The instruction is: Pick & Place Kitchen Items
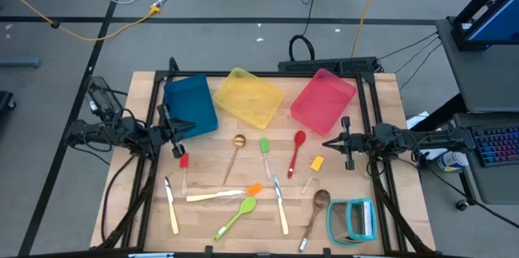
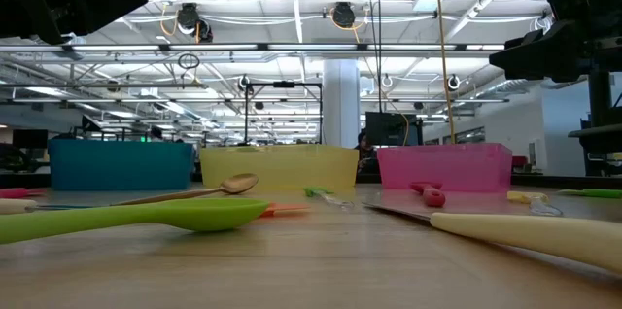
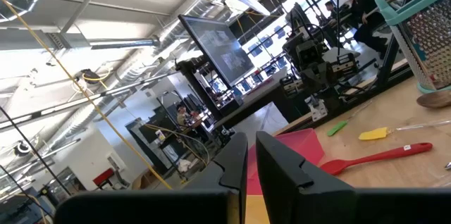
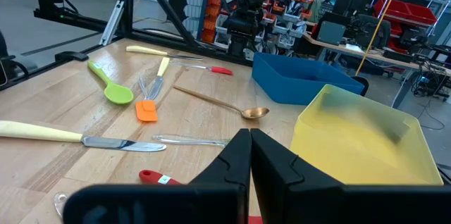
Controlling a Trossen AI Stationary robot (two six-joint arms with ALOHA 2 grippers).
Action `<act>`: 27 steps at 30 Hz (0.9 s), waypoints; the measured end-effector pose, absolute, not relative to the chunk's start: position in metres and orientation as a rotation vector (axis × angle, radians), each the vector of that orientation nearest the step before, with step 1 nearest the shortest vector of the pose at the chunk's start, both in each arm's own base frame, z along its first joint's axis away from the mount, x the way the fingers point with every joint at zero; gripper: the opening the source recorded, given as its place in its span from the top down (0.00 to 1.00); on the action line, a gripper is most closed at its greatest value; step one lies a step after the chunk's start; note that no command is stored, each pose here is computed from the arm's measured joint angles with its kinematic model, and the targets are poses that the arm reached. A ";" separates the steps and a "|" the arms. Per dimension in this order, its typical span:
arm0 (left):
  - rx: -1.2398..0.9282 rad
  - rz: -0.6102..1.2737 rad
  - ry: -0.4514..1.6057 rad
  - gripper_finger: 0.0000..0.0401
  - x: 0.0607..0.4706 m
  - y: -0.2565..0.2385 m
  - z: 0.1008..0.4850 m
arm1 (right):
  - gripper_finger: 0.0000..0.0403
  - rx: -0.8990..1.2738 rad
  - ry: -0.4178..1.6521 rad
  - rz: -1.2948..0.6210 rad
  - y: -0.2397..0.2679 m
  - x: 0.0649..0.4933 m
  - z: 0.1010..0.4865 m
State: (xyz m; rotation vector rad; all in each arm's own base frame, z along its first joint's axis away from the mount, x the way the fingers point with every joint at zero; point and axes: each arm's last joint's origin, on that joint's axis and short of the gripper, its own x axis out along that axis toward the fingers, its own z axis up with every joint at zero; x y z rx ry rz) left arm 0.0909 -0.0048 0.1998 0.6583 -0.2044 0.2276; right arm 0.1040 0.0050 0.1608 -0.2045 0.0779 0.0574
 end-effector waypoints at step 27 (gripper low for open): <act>0.658 0.228 -0.204 0.91 0.091 -0.005 0.200 | 0.99 -0.352 0.069 0.065 0.005 0.104 0.161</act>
